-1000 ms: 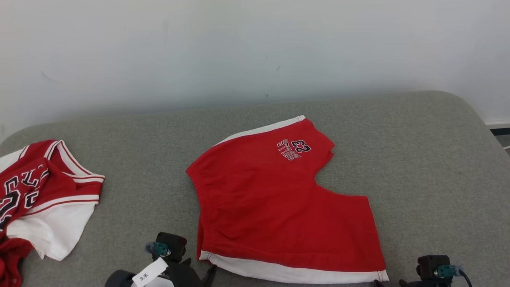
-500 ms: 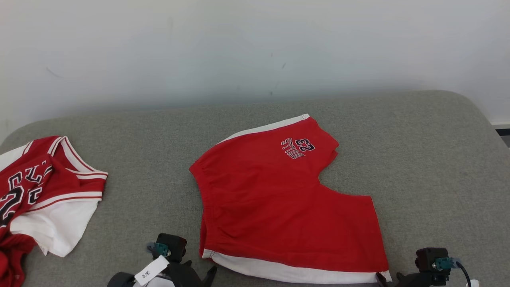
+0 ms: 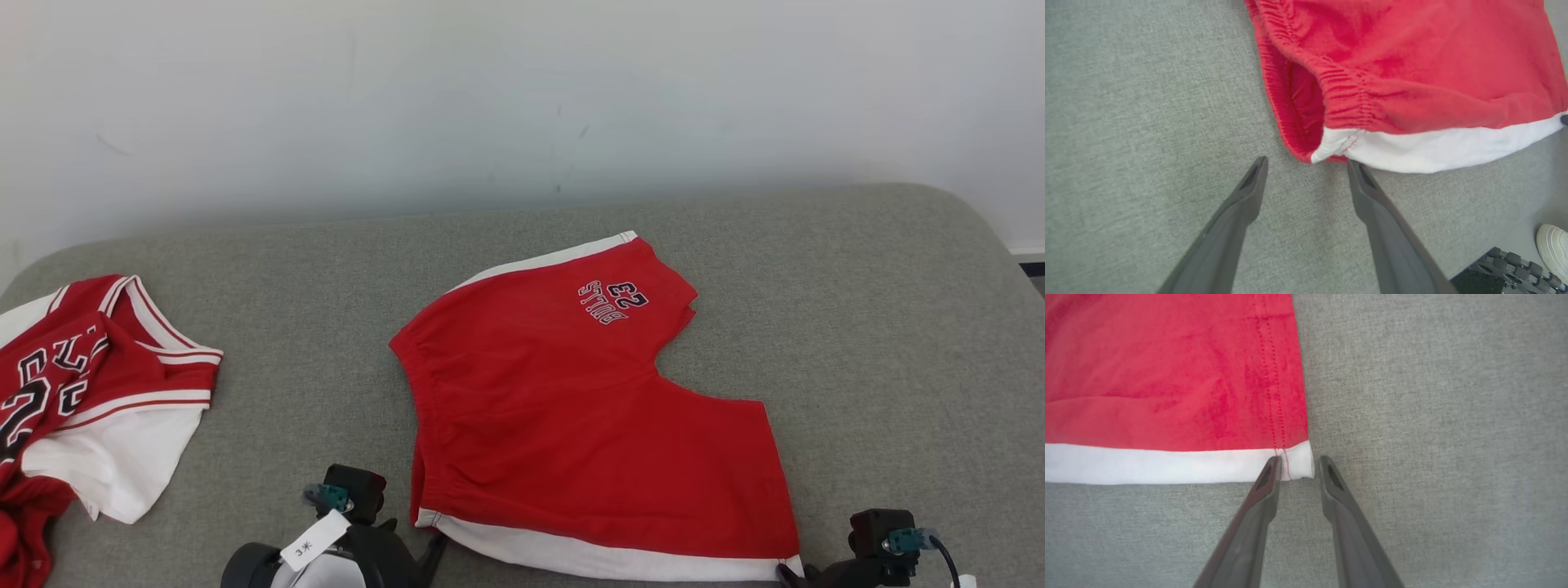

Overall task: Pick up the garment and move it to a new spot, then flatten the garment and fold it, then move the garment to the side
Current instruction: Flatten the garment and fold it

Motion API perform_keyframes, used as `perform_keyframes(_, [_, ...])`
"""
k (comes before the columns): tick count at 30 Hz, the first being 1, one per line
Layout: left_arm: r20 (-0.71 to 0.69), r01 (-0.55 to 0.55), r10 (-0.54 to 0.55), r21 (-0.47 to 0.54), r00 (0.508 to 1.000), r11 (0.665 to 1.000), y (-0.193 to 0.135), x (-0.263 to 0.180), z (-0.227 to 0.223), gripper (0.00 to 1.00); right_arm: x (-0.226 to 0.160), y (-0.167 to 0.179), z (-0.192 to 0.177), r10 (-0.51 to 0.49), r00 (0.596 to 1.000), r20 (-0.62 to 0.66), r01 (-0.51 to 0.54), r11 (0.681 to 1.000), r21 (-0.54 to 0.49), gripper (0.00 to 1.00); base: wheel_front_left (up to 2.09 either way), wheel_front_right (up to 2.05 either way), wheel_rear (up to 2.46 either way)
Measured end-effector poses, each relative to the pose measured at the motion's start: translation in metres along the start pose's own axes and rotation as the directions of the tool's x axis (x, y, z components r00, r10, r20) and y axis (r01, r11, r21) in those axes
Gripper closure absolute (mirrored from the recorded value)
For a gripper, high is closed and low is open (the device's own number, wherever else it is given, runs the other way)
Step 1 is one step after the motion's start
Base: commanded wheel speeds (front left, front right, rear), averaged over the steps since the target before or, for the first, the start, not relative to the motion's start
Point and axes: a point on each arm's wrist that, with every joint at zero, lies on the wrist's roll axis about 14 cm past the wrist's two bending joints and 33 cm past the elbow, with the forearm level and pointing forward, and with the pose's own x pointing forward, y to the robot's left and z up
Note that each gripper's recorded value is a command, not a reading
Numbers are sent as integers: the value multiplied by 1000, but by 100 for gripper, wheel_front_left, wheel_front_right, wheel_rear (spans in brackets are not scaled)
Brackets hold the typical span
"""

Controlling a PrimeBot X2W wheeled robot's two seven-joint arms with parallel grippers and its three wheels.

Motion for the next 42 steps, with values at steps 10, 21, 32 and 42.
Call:
perform_keyframes(10, [8, 10, -10, 5, 1000, 1000, -2, 3, 0, 0, 1, -1, -2, -4, 1000, -7, 4, 1000, 5, 62, 0, 0, 0])
perform_keyframes(21, [56, 36, -37, 30, 998, 999, -4, -3, 12, 0, 2, -2, -3, -9, 1000, -12, 9, 1000, 10, 63, 0, 0, 0])
perform_keyframes(32, [75, 31, -33, 28, 997, 999, -2, -7, 15, 51, 2, 3, -4, 3, 1000, -13, -3, 1000, 1, 63, 0, 0, 0])
perform_keyframes(42, [73, 55, -57, 28, 996, 998, -8, -5, 15, 100, 2, 5, -3, 6, 1000, -12, -6, 1000, 3, 97, 0, 0, 0])
